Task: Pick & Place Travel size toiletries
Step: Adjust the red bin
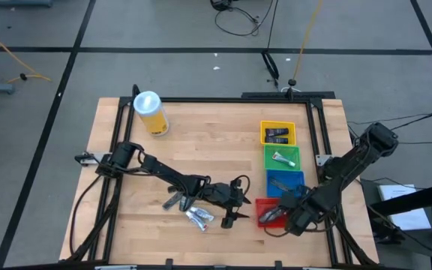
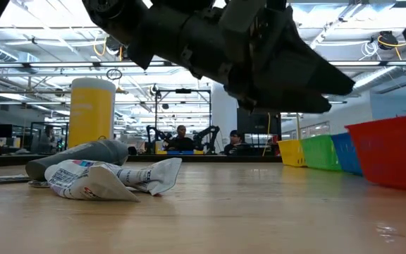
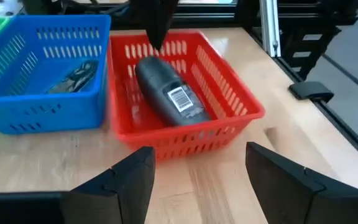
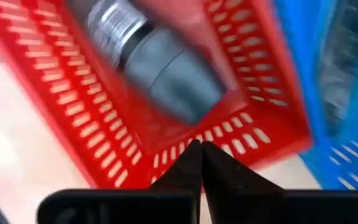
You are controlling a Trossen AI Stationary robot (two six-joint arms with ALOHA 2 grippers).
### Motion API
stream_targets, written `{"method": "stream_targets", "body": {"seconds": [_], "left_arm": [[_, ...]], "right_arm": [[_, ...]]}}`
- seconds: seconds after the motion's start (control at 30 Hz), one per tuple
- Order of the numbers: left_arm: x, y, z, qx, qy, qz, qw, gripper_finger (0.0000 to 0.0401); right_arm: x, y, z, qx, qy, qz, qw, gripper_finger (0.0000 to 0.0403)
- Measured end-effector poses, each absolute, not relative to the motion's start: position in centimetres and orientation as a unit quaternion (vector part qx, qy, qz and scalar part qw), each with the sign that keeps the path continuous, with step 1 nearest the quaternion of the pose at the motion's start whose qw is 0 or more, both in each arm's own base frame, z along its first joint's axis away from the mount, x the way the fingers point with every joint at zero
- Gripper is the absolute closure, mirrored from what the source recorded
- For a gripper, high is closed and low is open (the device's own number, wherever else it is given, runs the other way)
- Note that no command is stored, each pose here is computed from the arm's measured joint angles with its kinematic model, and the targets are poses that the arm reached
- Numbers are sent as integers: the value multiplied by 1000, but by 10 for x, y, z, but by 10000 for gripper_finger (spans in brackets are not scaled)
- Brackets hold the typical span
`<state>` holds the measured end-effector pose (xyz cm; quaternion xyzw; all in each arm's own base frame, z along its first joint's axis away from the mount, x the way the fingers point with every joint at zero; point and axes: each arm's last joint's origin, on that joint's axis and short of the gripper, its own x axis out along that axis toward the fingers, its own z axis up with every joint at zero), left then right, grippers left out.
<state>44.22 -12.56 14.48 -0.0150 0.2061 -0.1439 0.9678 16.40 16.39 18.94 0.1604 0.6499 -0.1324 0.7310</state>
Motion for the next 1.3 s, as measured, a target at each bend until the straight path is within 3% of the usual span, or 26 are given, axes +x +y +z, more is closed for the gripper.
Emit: {"method": "stream_targets", "body": {"seconds": [0.33, 0.63, 0.87, 1.0, 1.17, 1.3], "left_arm": [[443, -125, 146, -14, 202, -138, 970, 158], [443, -125, 146, -17, 202, -137, 970, 158], [442, -127, 145, -19, 206, -138, 969, 158], [441, -126, 144, -14, 213, -138, 967, 158], [441, -127, 142, -13, 219, -139, 966, 158], [438, -130, 139, -1, 239, -137, 961, 158]], "right_arm": [[140, 157, 201, 187, 657, -209, 700, 402], [157, 165, 206, 167, 547, -153, 806, 402], [183, 128, 205, 131, 537, -218, 805, 402], [200, 126, 207, 110, 536, -128, 827, 402], [224, 145, 213, 130, 473, 0, 871, 402], [238, 156, 195, 128, 487, 53, 862, 403]]}}
